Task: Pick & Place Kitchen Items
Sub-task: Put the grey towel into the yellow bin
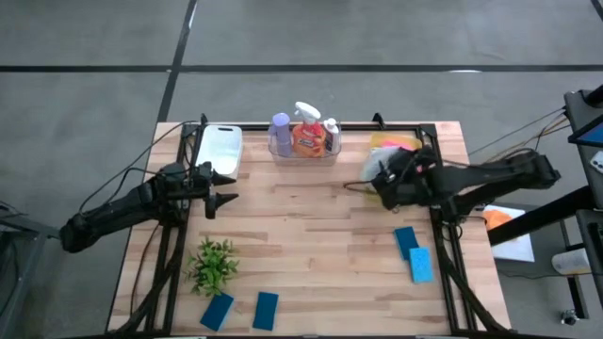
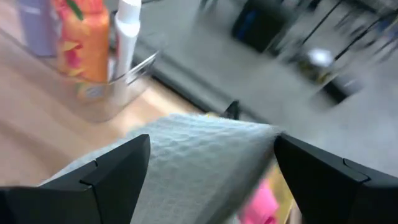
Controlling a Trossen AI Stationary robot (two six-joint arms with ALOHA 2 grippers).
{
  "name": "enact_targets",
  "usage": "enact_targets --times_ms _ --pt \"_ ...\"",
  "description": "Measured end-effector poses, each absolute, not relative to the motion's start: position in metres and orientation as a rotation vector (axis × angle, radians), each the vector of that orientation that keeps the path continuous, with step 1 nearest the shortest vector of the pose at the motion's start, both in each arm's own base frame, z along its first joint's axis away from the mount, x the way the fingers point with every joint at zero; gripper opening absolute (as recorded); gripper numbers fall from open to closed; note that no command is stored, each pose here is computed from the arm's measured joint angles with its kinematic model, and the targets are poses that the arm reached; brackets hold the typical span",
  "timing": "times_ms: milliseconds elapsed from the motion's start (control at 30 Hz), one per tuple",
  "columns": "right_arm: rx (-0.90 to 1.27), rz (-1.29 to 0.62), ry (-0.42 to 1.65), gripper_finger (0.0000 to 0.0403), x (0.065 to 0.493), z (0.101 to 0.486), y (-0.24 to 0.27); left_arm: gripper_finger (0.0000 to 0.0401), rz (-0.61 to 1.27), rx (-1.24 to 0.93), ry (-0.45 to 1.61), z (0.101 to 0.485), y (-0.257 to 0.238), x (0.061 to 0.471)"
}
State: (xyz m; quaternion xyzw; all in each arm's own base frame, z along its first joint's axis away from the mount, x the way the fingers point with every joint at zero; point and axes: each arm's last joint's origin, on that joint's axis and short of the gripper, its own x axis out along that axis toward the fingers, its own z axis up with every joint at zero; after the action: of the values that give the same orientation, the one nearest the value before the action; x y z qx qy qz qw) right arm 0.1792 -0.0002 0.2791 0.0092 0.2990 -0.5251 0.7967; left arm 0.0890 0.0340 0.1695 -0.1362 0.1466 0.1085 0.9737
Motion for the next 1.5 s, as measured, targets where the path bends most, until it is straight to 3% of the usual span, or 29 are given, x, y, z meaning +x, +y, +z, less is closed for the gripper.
enact_targets --times_ms 500,633,833,1033,1500 --pt "0.242 -0.966 0.591 0.0346 0.143 0.306 -0.004 0.0287 0.219 -0.278 0.303 0.169 0.034 0.089" --pt "0.229 -0.921 0.662 0.0346 0.159 0.297 0.000 0.0287 0.220 -0.282 0.317 0.167 0.034 0.088" --pt "0.163 -0.769 0.926 0.0346 0.197 0.264 0.009 0.0287 0.220 -0.282 0.317 0.167 0.034 0.088" --pt "-0.001 -0.735 1.111 0.0346 0.233 0.223 0.014 0.0287 0.220 -0.282 0.317 0.167 0.034 0.088" --pt "-0.346 -0.672 1.303 0.0346 0.300 0.172 0.013 0.0287 0.220 -0.281 0.317 0.168 0.034 0.088"
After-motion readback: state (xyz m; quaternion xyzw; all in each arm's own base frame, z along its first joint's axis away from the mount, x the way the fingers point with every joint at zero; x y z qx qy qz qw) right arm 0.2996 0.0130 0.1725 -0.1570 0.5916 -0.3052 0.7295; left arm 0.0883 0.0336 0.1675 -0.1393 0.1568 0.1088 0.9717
